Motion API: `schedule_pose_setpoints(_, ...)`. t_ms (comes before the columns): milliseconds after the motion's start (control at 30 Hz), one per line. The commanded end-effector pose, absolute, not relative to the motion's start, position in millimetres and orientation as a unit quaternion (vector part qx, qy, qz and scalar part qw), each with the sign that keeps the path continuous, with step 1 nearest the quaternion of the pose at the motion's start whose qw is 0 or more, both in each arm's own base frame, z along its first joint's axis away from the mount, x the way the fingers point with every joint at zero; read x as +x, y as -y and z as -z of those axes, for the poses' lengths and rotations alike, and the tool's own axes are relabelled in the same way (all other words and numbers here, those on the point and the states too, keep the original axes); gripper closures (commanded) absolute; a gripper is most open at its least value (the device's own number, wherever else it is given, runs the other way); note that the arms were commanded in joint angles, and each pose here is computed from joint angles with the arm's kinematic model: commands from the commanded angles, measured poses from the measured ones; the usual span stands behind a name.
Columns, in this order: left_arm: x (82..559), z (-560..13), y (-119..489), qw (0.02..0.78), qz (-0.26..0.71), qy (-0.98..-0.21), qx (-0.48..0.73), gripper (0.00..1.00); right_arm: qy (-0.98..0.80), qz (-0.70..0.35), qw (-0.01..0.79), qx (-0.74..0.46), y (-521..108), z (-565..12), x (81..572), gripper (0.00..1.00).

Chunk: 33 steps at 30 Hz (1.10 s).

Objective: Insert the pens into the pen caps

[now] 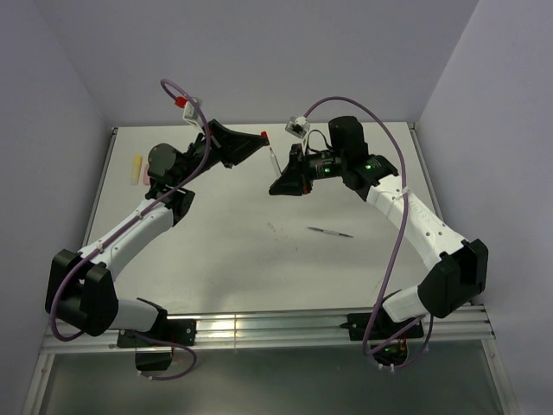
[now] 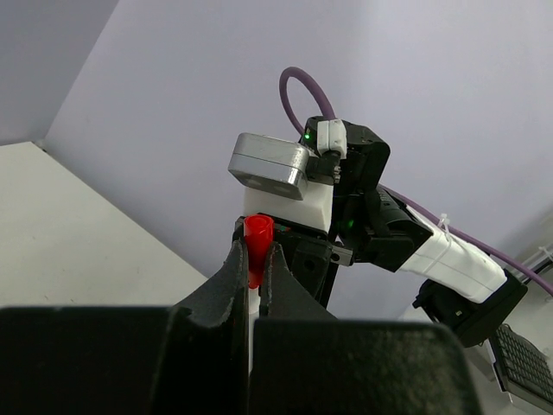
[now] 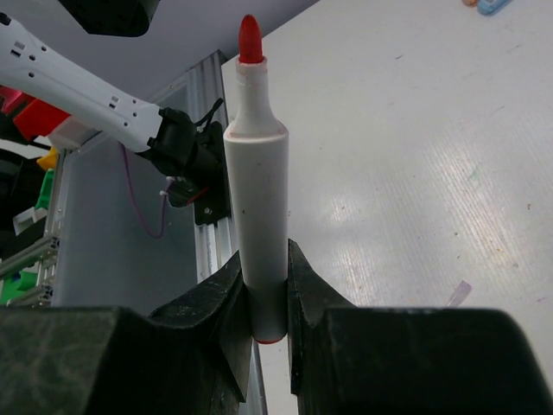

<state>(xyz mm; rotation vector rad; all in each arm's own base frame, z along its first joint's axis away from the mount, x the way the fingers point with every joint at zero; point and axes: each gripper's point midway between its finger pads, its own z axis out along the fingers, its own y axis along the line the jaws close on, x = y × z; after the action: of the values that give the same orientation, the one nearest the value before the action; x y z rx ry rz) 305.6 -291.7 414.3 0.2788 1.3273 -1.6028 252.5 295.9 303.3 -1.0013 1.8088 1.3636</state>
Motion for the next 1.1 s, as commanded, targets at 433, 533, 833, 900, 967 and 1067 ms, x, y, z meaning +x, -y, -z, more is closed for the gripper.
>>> schedule_pose_setpoints(433, 299.6, -408.3, 299.1, 0.496, 0.660, -0.547, 0.136, 1.00, -0.657, -0.522, 0.360, -0.408, -299.7, -335.3, 250.3, 1.00)
schedule_pose_setpoints(533, 299.7, -405.0, 301.0, 0.493, 0.658, -0.552, 0.137, 1.00, -0.655, -0.523, 0.361, -0.409, -299.2, -335.4, 250.0, 1.00)
schedule_pose_setpoints(833, 290.6, -391.8, 307.2, 0.482, 0.658, -0.560, 0.148, 1.00, -0.658, -0.515, 0.372, -0.404, -299.8, -341.5, 257.3, 1.00)
schedule_pose_setpoints(900, 286.8, -388.6, 308.7, 0.478, 0.658, -0.563, 0.148, 1.00, -0.658, -0.513, 0.377, -0.402, -299.3, -343.8, 260.5, 1.00)
schedule_pose_setpoints(967, 280.5, -384.1, 311.2, 0.475, 0.658, -0.565, 0.153, 1.00, -0.659, -0.512, 0.379, -0.400, -299.9, -345.2, 262.4, 1.00)
schedule_pose_setpoints(1067, 274.9, -378.3, 312.0, 0.472, 0.658, -0.566, 0.154, 1.00, -0.653, -0.518, 0.377, -0.402, -300.8, -349.8, 261.7, 1.00)
